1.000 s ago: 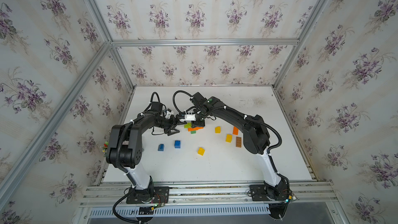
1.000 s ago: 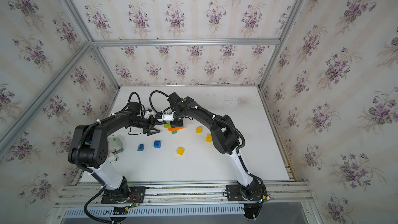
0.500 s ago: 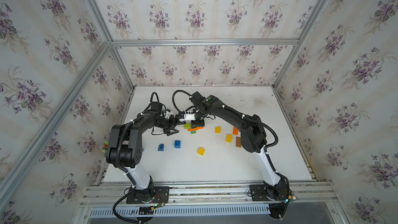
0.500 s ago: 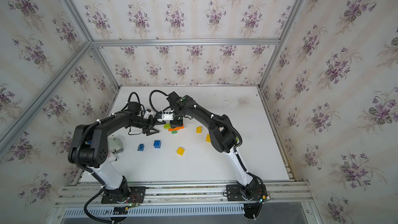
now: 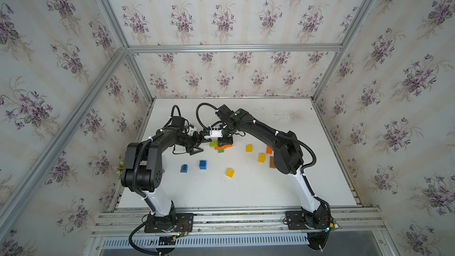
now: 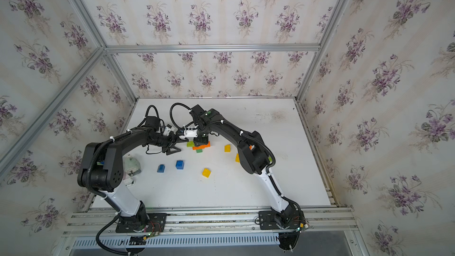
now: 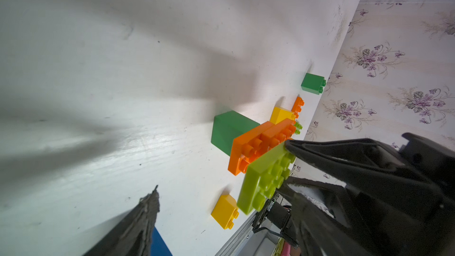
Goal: Assemble a fork with lego
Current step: Assemble the lego brick with the lego brick.
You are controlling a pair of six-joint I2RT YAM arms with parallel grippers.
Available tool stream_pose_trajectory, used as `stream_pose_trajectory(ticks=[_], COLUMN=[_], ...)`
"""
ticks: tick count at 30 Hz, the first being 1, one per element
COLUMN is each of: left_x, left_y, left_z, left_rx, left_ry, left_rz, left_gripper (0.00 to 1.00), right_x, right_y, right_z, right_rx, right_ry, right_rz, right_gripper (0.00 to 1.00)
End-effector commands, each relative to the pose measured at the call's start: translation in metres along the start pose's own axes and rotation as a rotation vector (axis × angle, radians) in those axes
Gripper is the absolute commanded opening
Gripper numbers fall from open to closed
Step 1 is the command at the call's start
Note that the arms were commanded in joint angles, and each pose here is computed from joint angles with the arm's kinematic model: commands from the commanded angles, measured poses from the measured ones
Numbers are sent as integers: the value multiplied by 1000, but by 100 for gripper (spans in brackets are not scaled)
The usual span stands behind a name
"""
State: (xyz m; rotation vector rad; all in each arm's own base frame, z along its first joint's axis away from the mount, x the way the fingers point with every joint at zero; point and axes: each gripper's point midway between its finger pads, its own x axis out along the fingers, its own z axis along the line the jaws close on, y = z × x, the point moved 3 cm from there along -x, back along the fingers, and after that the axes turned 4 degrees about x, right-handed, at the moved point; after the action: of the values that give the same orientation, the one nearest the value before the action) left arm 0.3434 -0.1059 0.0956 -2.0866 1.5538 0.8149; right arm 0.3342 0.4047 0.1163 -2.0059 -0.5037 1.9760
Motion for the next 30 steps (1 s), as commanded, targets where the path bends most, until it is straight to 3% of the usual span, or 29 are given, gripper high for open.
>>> stream_pose_trajectory(ticks=[1,30], left_x=[1,0], left_y=[-2,0], left_z=[-11,-5], left_rx=[35,25], left_ry=[47,57], left_rz=[-4,-8], left_gripper=[86,87], right_x=[6,13], right_y=[-32,-41], right_z=[7,7], right_rx=[-48,-100], right_ry=[-33,-21], right_rz=[-136,-156], right_gripper=[31,33])
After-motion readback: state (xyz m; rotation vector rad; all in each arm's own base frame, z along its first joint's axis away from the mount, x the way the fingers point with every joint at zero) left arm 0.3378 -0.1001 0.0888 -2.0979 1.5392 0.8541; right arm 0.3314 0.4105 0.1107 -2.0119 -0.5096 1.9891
